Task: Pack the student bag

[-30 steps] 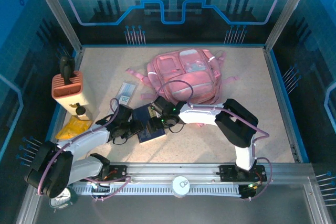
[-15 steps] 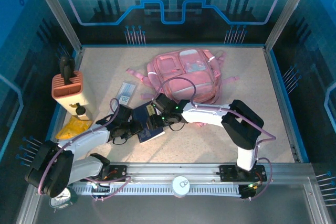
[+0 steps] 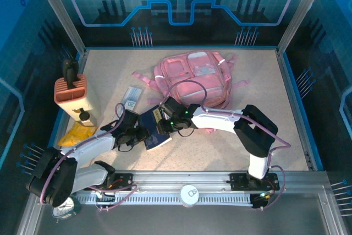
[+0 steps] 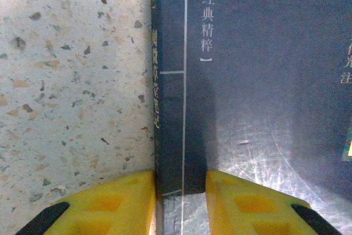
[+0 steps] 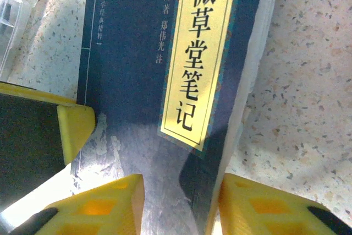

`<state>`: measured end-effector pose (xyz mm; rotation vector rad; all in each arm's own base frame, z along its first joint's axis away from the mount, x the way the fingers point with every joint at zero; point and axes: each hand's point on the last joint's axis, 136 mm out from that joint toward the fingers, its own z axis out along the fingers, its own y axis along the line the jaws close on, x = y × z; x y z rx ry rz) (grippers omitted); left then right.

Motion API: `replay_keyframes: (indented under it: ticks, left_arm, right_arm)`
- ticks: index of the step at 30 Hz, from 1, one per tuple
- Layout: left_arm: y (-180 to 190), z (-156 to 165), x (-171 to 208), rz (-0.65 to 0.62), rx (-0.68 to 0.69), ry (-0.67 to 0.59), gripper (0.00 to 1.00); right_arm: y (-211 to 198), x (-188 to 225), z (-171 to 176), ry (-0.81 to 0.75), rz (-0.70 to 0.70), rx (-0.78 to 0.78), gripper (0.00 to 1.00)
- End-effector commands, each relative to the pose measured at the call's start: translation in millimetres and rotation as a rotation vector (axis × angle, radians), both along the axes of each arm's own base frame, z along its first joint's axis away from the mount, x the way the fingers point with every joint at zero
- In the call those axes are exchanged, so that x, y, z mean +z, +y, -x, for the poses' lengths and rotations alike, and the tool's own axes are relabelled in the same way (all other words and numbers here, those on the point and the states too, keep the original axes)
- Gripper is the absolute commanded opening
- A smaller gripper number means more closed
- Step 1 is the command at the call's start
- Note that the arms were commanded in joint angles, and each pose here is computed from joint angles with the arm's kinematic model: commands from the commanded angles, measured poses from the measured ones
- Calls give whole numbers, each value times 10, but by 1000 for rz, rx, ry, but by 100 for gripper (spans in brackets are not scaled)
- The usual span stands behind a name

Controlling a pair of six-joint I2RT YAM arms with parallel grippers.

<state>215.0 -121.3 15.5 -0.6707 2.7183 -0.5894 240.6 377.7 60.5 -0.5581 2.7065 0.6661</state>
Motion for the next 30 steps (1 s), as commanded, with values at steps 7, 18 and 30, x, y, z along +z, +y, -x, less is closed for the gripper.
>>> replay_keyframes:
  ticks: [7, 18, 30]
  left_arm:
    - [55, 53, -85, -34, 3, 37, 32]
    - [58, 17, -15, -35, 5, 14, 37]
    - [151, -158, 599, -79, -34, -119, 59]
  right_arm:
    - [104, 218, 105, 14, -90, 38, 25]
    - [136, 359, 117, 3, -140, 41, 4]
    - [-107, 845, 43, -88, -234, -34, 0]
